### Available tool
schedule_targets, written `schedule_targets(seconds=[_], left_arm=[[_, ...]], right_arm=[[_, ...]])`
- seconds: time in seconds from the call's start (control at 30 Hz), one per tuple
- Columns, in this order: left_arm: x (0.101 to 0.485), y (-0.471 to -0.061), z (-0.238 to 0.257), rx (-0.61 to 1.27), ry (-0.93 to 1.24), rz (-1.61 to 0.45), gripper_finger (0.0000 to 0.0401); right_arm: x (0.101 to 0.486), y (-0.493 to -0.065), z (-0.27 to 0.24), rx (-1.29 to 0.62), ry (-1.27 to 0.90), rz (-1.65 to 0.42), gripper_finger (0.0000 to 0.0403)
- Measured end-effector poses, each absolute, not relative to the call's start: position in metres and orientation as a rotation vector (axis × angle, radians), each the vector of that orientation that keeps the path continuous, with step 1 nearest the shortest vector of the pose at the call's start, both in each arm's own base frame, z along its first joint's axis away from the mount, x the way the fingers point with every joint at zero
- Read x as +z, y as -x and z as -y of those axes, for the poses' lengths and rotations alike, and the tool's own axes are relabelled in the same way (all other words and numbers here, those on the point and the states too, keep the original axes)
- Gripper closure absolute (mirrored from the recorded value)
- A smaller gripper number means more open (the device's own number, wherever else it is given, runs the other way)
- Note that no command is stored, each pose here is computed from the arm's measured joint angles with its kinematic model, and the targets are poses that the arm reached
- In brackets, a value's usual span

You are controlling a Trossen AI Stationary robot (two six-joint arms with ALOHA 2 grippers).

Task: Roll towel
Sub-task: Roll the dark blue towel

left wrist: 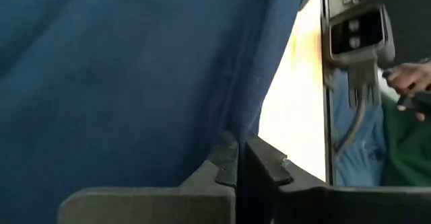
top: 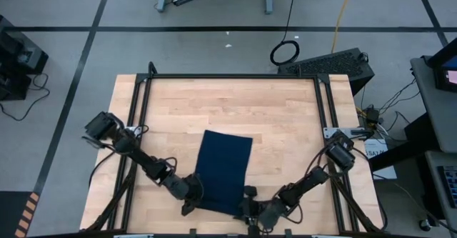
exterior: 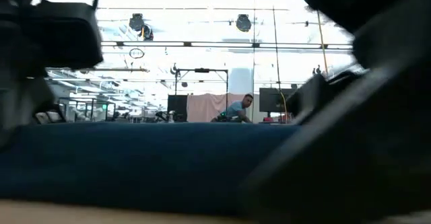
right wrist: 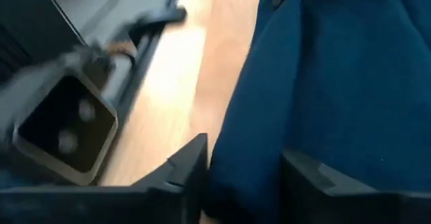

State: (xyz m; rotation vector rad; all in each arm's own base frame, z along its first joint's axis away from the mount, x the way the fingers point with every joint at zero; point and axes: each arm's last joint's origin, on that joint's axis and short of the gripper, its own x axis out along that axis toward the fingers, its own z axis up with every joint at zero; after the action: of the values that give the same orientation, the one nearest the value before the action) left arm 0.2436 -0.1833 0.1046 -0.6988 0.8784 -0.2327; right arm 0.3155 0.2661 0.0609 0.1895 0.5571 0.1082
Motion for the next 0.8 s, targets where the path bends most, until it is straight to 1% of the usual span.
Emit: schedule_targets(seconds=[0.13,0.27,0.4,0.57,0.67,0.8], left_arm=[[0.105,-0.251,0.173,-0.234,0.731,-0.886,0.0389],[0.106,-0.258,0.163,-0.267,0.771,-0.919,0.0389],[0.108,-0.266,0.153,-0.284,0.810,-0.908,0.0389],[0.108,-0.270,0.145,-0.269,0.836,-0.907,0.0388],[0.108,-0.271,0.142,-0.265,0.842,-0.906,0.0388],[0.108,-0.272,0.142,-0.267,0.838,-0.905,0.0388]], right_arm=[[0.075,-0.296,-0.273,0.041,0.001,-0.574,0.0218],[0.090,-0.274,-0.281,-0.011,0.163,-0.575,0.0193],[0.094,-0.264,-0.286,-0.059,0.169,-0.551,0.0188],[0.095,-0.268,-0.299,-0.090,0.150,-0.385,0.0188],[0.087,-0.274,-0.302,-0.092,0.183,-0.318,0.0188],[0.073,-0.286,-0.294,-0.139,0.206,-0.289,0.0188]])
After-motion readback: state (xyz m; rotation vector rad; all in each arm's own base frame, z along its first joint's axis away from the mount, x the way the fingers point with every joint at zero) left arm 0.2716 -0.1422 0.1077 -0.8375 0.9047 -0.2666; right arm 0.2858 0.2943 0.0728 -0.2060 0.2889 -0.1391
